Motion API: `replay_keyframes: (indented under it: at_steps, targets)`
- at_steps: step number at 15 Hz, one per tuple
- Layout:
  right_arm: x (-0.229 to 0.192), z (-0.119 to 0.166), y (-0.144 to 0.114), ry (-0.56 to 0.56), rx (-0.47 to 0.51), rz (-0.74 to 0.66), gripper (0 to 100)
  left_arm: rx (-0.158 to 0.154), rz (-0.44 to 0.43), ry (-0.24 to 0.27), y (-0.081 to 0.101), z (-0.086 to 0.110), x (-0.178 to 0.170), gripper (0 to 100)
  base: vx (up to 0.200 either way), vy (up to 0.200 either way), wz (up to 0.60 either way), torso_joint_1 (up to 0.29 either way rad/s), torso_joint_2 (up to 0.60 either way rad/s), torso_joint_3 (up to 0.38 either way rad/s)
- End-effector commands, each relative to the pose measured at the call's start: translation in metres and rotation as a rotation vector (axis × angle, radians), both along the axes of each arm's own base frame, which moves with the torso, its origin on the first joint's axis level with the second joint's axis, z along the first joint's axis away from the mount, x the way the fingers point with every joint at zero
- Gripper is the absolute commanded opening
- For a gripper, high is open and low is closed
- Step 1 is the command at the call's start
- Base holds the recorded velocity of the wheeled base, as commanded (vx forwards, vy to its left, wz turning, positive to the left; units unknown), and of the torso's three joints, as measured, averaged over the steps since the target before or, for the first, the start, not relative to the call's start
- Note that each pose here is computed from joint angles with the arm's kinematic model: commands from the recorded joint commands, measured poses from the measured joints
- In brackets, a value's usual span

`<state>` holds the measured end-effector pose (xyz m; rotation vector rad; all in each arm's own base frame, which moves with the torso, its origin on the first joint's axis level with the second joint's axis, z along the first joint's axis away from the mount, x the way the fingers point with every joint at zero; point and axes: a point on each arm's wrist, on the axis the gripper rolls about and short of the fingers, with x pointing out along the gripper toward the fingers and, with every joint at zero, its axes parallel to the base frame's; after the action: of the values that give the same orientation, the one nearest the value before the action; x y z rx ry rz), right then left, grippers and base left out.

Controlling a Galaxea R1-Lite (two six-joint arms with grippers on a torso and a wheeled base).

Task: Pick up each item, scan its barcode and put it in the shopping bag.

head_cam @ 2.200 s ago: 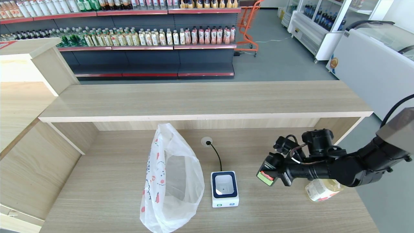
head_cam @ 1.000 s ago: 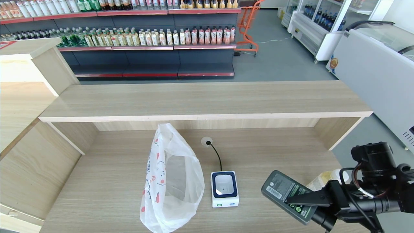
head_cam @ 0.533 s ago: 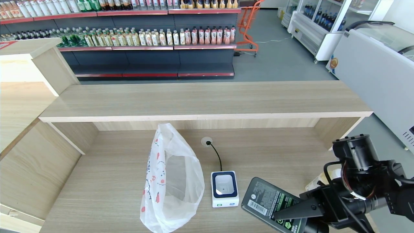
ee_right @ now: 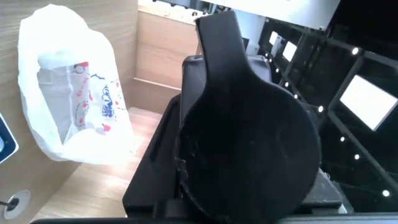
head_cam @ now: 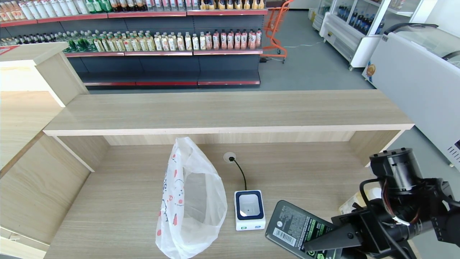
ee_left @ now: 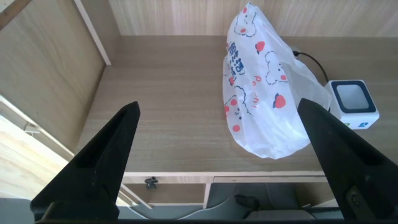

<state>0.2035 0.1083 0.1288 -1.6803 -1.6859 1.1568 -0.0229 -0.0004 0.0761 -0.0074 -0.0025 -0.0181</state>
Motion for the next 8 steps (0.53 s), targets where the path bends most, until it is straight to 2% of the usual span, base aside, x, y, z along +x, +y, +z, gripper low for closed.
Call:
replay_keyframes:
  at_steps: [1, 5, 8]
  targets:
    - [0.000, -0.002, 0.000, -0.071, 0.005, 0.017, 0, 0.000, 0.000, -0.001, 0.000, 0.000, 0.000, 100, 0.000, 0.000, 0.00, 0.000, 0.00, 0.000]
    - [-0.008, -0.015, 0.002, 0.009, -0.030, 0.037, 0, 0.000, 0.000, -0.001, 0.000, 0.000, 0.000, 100, 0.000, 0.000, 0.00, 0.000, 0.00, 0.000]
    - [-0.010, -0.017, 0.004, 0.023, -0.036, 0.047, 0, 0.000, 0.000, -0.001, 0.000, 0.000, 0.000, 100, 0.000, 0.000, 0.00, 0.000, 0.00, 0.000]
